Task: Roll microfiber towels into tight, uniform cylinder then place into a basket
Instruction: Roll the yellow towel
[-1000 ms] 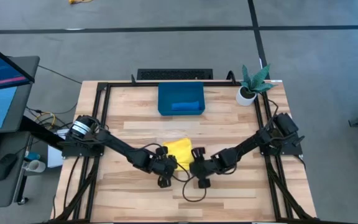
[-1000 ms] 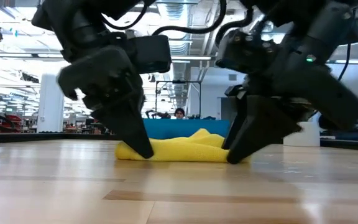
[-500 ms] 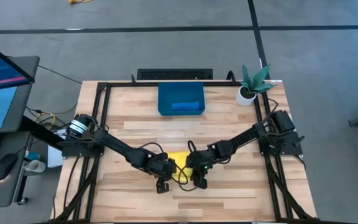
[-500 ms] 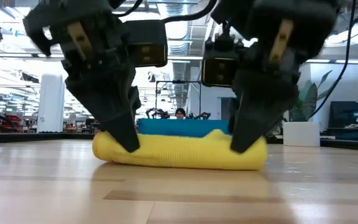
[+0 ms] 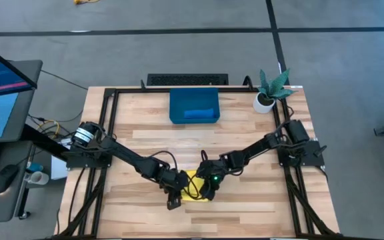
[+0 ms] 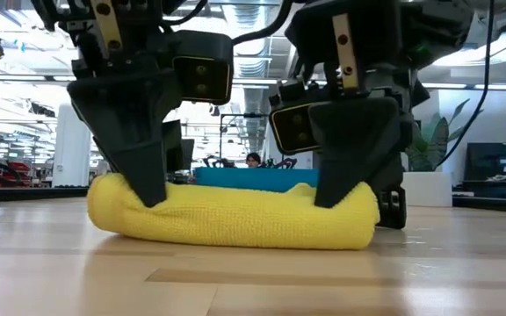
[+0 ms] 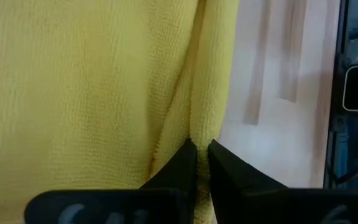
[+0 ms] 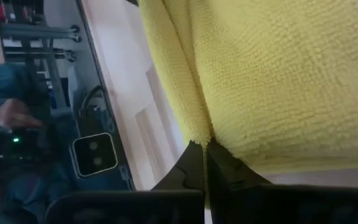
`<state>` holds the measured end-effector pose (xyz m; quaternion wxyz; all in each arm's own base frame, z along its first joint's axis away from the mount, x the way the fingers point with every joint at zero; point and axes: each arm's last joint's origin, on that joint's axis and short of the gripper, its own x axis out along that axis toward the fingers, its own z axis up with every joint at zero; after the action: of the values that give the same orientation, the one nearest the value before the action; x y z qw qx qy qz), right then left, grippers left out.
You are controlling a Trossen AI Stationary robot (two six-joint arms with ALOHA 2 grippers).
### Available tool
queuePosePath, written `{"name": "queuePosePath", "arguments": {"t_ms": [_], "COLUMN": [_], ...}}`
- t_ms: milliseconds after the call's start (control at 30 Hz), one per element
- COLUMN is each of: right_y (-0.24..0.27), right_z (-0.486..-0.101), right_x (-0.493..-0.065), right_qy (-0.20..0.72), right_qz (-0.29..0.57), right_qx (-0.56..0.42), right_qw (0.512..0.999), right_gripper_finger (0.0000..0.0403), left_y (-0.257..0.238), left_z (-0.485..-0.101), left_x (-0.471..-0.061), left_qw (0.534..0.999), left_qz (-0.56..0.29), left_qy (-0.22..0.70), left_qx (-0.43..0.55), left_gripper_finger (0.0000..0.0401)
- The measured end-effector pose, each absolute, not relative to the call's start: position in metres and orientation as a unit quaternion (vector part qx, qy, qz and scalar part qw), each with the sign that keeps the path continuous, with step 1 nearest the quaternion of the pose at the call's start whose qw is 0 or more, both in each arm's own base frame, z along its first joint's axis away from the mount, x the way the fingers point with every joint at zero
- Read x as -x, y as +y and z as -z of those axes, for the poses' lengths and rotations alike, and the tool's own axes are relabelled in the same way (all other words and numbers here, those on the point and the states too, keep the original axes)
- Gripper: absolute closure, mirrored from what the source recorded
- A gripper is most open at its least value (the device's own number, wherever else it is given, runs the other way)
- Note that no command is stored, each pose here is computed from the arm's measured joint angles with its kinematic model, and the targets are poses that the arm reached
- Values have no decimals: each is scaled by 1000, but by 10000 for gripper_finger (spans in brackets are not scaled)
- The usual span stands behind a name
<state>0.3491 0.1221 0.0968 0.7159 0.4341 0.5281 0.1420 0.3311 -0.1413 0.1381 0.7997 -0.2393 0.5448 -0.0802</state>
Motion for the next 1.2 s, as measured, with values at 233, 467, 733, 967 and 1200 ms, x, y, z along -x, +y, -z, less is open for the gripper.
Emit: {"name": "queuePosePath", "arguments": {"t_ms": [233, 467, 733, 967, 1200], "right_y": [114, 114, 114, 114, 114], "right_z": [-98, -98, -99, -99, -100], "right_x": [-351, -351, -351, -352, -352], "right_qy": [525, 526, 523, 520, 518], "right_qz": [-142, -143, -144, -146, -145], "right_qx": [-444, -443, -442, -442, -444], "right_qw": [712, 712, 714, 716, 716], "right_gripper_finger": [388, 386, 390, 388, 385], "left_y": [-141, -141, -142, -153, -181], "left_z": [-138, -137, -137, -151, -164], "left_x": [-331, -329, -325, -310, -293], "left_qw": [805, 807, 811, 820, 851], "left_qz": [78, 90, 84, 60, 62], "left_qy": [542, 548, 554, 552, 514], "left_qx": [227, 200, 168, 141, 87], "left_gripper_finger": [369, 308, 276, 286, 296]}}
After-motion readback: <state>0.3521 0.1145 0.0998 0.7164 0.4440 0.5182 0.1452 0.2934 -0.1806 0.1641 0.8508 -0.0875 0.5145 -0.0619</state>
